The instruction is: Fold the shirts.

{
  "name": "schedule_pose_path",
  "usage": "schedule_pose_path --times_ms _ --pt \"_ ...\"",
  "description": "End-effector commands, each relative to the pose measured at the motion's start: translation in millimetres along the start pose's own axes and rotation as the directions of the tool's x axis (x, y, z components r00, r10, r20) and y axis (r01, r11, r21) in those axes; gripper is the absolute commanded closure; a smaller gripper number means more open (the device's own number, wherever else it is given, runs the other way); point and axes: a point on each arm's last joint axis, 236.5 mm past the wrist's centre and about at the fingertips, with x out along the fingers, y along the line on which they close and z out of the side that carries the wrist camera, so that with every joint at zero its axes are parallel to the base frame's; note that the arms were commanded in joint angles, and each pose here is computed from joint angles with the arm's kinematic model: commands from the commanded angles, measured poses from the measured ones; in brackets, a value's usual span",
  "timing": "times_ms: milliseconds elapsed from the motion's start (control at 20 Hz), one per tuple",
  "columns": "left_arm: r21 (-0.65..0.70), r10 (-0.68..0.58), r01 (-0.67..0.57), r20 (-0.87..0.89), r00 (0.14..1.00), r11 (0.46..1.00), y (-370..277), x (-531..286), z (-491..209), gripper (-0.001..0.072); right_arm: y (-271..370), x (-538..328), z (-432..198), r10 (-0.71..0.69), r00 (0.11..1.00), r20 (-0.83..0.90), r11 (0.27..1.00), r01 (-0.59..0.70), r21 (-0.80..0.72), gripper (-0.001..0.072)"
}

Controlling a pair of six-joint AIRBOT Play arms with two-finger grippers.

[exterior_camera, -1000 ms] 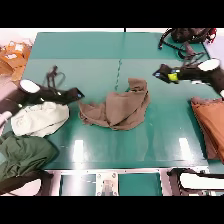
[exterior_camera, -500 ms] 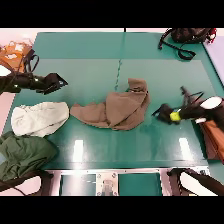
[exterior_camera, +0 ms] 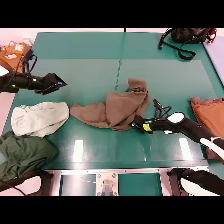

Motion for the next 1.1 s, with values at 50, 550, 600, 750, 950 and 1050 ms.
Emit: schedule_pose_path --times_ms 50,550,600,750,950,1050 --pt "0.000 -0.008 0.008 -0.024 1.000 1.000 -1.8 -0.4 -5.4 0.0087 7.5 3.8 9.4 0.019 1.000 -0.018 0.995 -0.021 -0.097 0.0694" --pt "-0.001 -0.020 0.020 -0.064 0.998 1.000 -4.7 -0.9 -15.0 0.0088 -60.3 -78.3 35.6 -0.004 0.997 -0.074 0.997 0.009 0.080 0.0440" --pt "-0.001 -0.020 0.020 -0.064 0.998 1.000 -4.7 -0.9 -14.9 0.0088 -59.4 -63.3 20.8 0.016 0.996 -0.087 0.993 -0.006 0.115 0.0339" --pt "-0.001 -0.020 0.020 -0.064 0.998 1.000 -4.7 -0.9 -14.9 0.0088 -47.3 -29.3 5.2 0.028 0.998 -0.048 0.992 -0.022 0.124 0.0235" --pt "-0.001 -0.020 0.020 -0.065 0.998 1.000 -4.7 -0.8 -15.0 0.0088 -7.7 5.7 6.6 0.054 0.998 0.026 0.994 -0.056 0.092 0.0242" --pt "0.000 -0.022 0.022 -0.070 0.997 1.000 -5.2 -1.0 -16.4 0.0087 6.7 17.4 7.9 0.051 0.998 0.023 0.998 -0.051 0.032 0.0447"
